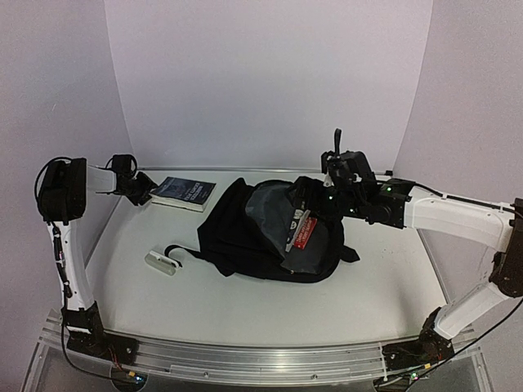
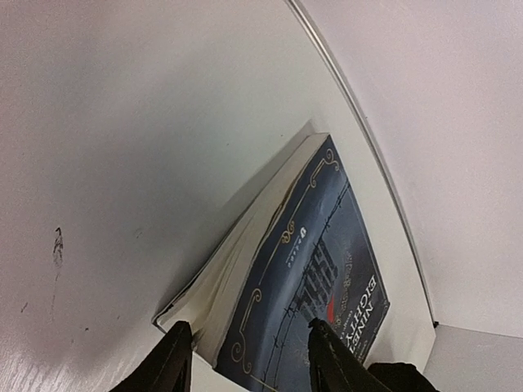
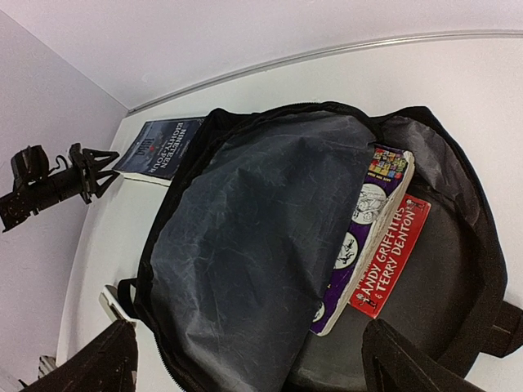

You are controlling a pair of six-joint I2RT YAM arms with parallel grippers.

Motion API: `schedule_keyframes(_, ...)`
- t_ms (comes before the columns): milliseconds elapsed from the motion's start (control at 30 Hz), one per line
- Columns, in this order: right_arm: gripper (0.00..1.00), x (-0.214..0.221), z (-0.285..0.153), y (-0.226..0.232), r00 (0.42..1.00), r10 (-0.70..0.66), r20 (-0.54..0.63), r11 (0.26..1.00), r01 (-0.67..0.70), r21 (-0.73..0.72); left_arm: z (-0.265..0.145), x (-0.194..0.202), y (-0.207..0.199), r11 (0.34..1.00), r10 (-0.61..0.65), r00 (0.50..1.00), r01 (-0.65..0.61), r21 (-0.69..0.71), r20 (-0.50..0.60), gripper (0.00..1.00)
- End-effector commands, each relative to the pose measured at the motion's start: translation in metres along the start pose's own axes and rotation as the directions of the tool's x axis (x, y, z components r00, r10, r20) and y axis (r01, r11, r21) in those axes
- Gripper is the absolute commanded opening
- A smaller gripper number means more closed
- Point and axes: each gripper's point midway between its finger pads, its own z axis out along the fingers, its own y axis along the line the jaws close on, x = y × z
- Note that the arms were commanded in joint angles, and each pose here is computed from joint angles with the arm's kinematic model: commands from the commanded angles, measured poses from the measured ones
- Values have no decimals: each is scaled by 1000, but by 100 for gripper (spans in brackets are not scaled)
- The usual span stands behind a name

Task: Pack the student bag
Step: Pick up the book from the center of the board.

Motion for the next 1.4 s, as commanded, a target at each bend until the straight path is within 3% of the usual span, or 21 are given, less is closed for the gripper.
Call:
schedule_keyframes(0, 91, 2, 3, -6, 1000, 0, 9, 1000, -1, 25, -9, -16, -41, 991, 42, 998, -48, 125, 54, 45)
schedule_keyframes(200, 91, 7, 7, -8, 1000, -5, -4, 999, 5, 32, -1, -14, -48, 984, 58, 998, -63, 165, 32, 44)
schedule_keyframes(600, 91, 7, 7, -10, 1000, -3, -1, 999, 3, 40, 26, -9, -30, 991, 29, 999, -27, 132, -14, 33)
schedule_keyframes(867, 91, 10, 5, -14, 1000, 3, -3, 999, -3, 48, 24, -14, -39, 986, 62, 998, -62, 158, 8, 1)
schedule_keyframes(1100, 91, 4, -3, -14, 1000, 9, 17, 999, -10, 41, -12, -14, -70, 950, 158, 985, -170, 261, 67, 0)
schedule_keyframes(1367, 91, 1, -9, -12, 1000, 13, 26, 999, -14, 29, -95, 2, -103, 888, 289, 946, -322, 327, 147, 0)
